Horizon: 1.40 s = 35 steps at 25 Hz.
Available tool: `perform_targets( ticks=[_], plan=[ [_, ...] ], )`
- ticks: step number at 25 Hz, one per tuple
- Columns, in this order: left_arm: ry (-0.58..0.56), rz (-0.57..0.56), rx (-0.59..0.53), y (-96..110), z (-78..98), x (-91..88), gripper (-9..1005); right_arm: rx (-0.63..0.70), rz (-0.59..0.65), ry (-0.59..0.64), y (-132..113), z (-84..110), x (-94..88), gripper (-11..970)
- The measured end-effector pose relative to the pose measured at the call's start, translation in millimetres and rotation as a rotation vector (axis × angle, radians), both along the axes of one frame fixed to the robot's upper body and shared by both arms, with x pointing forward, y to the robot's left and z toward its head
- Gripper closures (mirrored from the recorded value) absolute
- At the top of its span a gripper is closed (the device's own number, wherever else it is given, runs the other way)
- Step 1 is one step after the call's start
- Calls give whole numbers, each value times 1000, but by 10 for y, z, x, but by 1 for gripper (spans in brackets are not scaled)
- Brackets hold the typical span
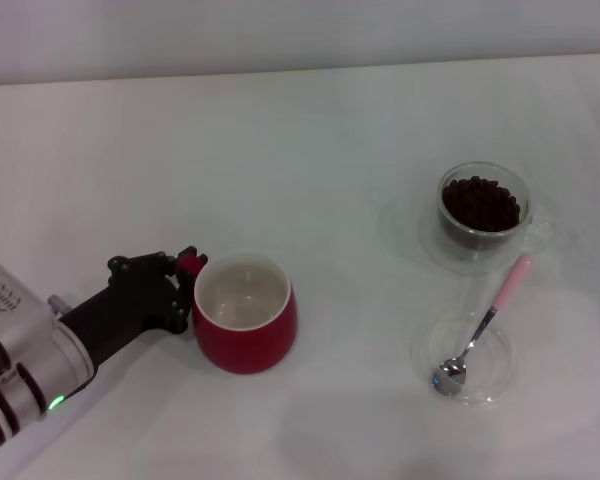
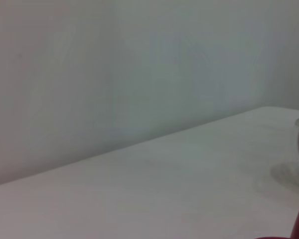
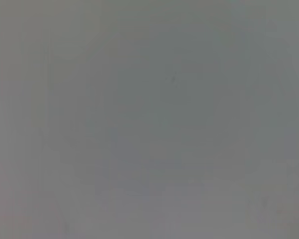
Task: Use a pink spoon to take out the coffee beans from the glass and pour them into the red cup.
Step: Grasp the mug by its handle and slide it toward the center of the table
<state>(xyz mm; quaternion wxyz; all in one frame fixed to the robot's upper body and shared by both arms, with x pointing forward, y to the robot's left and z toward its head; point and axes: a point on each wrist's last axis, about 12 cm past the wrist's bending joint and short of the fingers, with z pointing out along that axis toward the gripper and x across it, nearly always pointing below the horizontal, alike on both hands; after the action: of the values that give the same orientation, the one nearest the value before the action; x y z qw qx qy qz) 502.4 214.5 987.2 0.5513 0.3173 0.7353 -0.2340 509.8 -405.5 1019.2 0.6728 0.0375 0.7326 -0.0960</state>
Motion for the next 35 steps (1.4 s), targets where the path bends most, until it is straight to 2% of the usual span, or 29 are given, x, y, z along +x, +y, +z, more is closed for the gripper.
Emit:
perform_targets(
  ticks=[11,26,35],
  plan=[
    [-18,-44,53,-73,50,149,901,2,2,-1,4,4,7,102],
    [-19,-60,96,-96,56,220,902,2,9,2,28,-9,6,103],
    [-31,-87,105,-109,53,195,824,0,9,2,28,-8,6,102]
  ],
)
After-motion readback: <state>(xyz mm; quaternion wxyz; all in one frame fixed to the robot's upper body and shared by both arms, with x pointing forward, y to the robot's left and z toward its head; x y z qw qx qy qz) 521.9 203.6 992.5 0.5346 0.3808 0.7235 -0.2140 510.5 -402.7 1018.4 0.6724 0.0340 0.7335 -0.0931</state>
